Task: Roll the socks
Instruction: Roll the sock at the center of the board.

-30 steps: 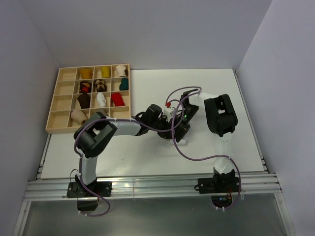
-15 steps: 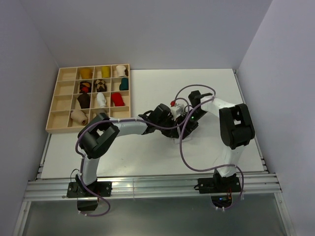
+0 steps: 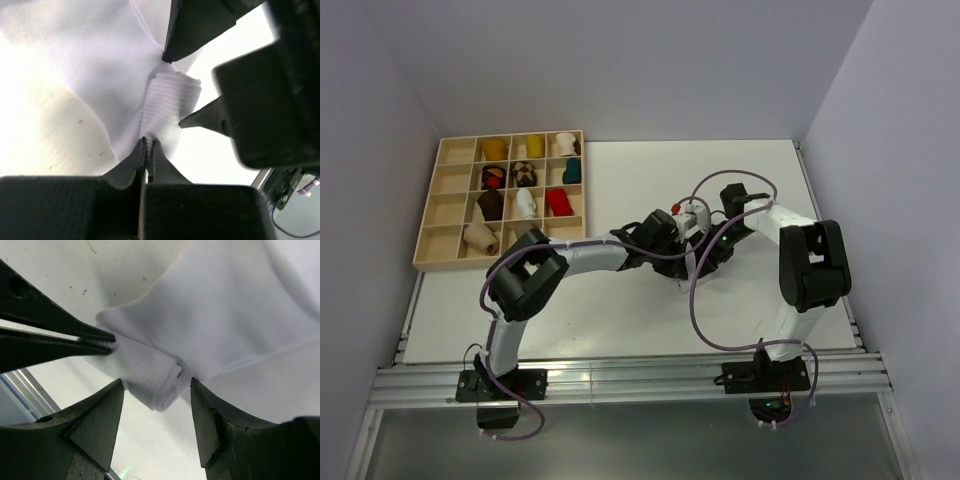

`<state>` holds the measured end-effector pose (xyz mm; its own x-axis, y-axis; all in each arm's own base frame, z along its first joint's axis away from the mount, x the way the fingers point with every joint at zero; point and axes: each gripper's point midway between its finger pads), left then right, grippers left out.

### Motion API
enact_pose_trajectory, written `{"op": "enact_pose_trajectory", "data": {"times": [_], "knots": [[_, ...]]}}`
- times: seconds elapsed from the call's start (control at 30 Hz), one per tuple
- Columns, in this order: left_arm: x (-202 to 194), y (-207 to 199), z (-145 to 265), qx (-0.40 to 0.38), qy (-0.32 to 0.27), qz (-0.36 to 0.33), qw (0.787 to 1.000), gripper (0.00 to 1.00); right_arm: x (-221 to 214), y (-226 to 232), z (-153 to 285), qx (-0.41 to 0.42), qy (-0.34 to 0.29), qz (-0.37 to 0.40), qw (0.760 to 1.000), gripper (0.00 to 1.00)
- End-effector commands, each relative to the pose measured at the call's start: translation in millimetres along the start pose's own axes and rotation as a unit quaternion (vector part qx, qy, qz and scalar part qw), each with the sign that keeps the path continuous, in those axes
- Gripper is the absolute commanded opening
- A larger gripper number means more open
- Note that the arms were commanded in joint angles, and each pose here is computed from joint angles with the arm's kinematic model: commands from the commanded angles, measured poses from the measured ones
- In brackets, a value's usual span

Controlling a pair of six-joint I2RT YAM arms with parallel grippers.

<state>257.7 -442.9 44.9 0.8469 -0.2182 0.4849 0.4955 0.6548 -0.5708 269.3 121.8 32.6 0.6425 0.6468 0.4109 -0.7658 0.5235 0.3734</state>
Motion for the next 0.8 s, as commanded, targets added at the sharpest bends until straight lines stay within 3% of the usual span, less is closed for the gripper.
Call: {"op": "enact_pose_trajectory", "data": {"times": [0.0, 0.37, 0.63, 0.77], "knots": [[-18, 15, -8, 0.040, 0.038, 0.032, 0.998, 0.00, 15, -10, 26, -0.038, -0.056, 0.054, 0.996, 0.63], [-22, 16, -9, 0.078, 0.098, 0.076, 0.989, 0.00, 6, -21, 51, -0.052, -0.119, 0.049, 0.990, 0.64], [-23, 1, -8, 0.055, 0.146, 0.108, 0.982, 0.00, 0, -10, 68, -0.131, -0.154, 0.169, 0.965, 0.64], [-28, 2, -10, 0.042, 0.176, 0.130, 0.975, 0.00, -10, -2, 64, -0.157, -0.143, 0.232, 0.949, 0.67]]}}
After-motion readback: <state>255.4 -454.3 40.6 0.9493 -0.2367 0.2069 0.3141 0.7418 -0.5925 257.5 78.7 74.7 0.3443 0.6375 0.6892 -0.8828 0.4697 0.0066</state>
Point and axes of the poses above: each gripper's point midway between its finger pads, its own z axis back along the fingers, its own y axis along the line the jaws close on, x = y × z, and after that the axes turned 7 degrees about z, right-handed
